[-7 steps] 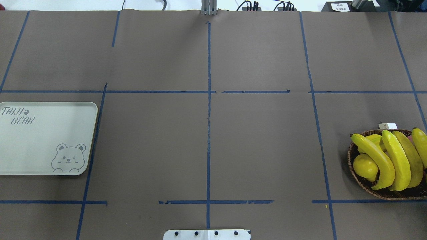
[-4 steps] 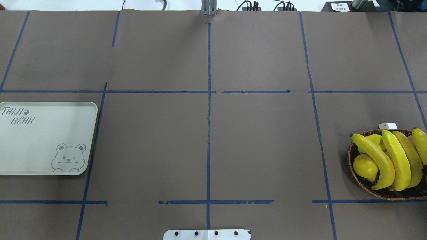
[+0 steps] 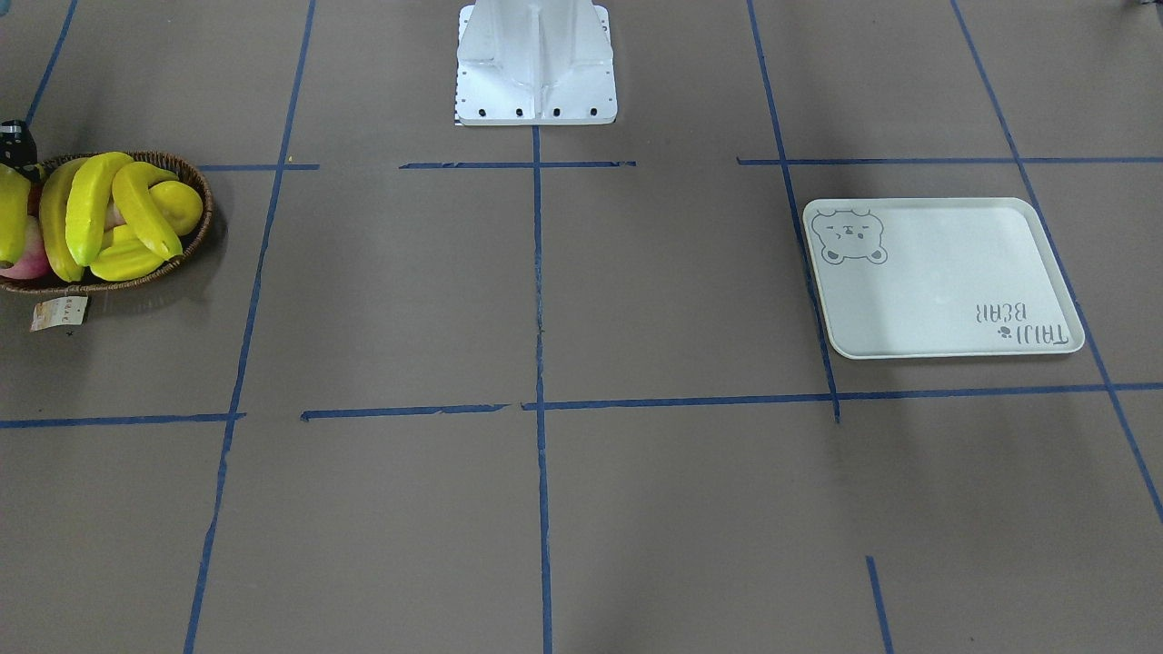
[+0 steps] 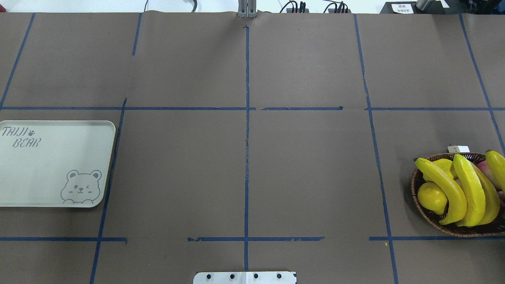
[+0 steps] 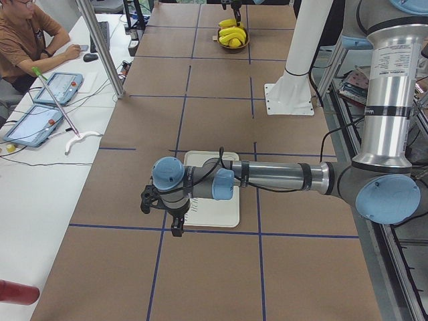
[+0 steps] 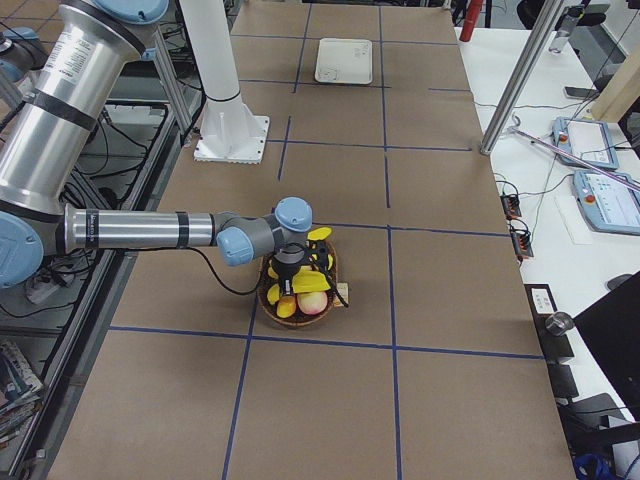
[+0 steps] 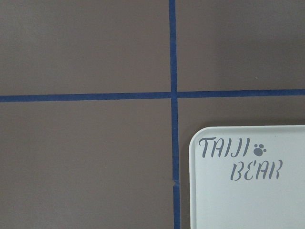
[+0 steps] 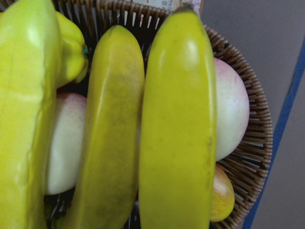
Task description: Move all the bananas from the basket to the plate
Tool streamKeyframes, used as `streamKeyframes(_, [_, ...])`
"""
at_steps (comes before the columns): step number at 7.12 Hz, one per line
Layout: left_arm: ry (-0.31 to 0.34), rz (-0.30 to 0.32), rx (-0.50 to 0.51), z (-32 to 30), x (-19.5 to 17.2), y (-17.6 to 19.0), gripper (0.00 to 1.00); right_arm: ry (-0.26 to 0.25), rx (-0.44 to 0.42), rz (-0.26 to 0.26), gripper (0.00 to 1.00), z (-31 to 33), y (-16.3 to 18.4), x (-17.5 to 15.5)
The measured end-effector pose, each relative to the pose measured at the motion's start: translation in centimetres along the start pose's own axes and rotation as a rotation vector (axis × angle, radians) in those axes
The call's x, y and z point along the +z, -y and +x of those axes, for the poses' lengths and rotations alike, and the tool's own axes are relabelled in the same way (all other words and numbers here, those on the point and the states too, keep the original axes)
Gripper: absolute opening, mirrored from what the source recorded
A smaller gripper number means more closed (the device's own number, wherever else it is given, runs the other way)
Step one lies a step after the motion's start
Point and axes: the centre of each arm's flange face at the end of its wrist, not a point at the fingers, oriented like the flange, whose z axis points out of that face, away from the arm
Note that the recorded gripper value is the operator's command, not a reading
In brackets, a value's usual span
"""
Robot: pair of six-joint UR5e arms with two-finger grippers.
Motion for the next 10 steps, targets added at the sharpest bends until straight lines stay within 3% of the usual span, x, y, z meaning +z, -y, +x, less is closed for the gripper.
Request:
streamKeyframes(3, [0.000, 0.001, 0.000, 0.0, 0.0, 0.2, 1.00, 0.023, -0.014, 0.022, 0.00, -0.7, -0.2, -1.5])
streamKeyframes(5, [0.000, 0.000, 0.000, 0.0, 0.0, 0.2, 1.00, 0.091, -0.033, 0.022, 0.00, -1.0, -1.4, -3.6])
streamKeyframes(6, [0.000, 0.000, 0.000, 0.0, 0.0, 0.2, 1.00, 0.103, -0.033, 0.019, 0.00, -1.5, -2.0, -5.9])
streamKeyframes(8, [0.000, 0.000, -0.001, 0.0, 0.0, 0.2, 1.00, 0.075, -0.032, 0.013, 0.00, -2.1, -1.5, -13.4])
streamKeyframes(10, [0.000, 0.000, 0.000, 0.0, 0.0, 0.2, 1.00, 0.045, -0.050, 0.064, 0.01, -2.2, 2.2, -20.5])
